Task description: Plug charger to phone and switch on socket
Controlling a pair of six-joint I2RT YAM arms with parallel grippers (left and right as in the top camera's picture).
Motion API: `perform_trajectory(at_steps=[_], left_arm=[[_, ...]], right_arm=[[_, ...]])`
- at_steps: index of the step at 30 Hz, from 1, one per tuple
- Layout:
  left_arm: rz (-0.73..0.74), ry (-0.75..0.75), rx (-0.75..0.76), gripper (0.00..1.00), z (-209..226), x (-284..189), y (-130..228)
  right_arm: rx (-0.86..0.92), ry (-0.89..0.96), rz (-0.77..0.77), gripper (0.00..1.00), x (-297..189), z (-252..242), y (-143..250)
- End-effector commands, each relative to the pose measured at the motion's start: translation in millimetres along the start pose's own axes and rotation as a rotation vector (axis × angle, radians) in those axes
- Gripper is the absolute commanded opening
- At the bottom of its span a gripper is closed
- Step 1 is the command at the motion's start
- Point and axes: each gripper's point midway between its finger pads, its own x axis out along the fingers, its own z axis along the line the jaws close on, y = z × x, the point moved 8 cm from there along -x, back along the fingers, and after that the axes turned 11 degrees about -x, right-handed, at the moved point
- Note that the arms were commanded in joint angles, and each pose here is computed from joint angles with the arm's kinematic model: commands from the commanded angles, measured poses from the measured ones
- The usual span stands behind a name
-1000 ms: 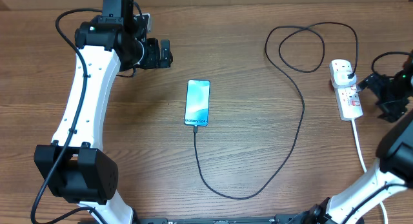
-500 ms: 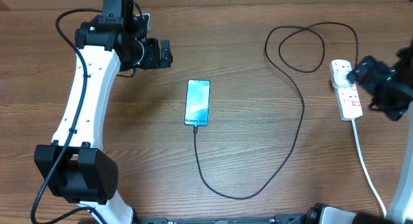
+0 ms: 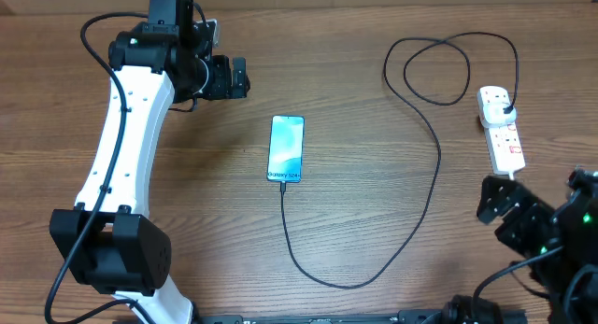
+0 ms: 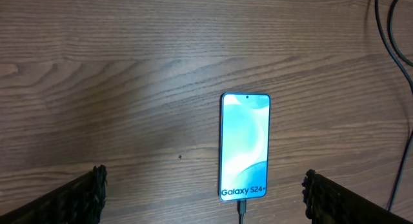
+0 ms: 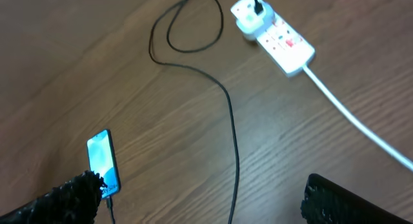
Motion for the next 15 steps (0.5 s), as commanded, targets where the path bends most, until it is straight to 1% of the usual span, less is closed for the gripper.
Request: perform_trajectory(at_steps=[1, 5, 11, 15], left_arm=[[0.003, -0.005, 0.021, 1.00, 0, 3, -1], [0.003, -0.005, 0.021, 1.00, 0, 3, -1], [0.003, -0.005, 0.021, 1.00, 0, 3, -1], [0.003, -0.005, 0.021, 1.00, 0, 3, -1]], right_arm=[[0.050, -0.012, -0.025, 1.00, 0, -2, 12], [0.049, -0.011, -0.021, 1.00, 1, -3, 15], [0.059, 0.015, 0.069, 1.00, 1, -7, 30], [0.059, 0.018, 0.076, 1.00, 1, -8, 31]])
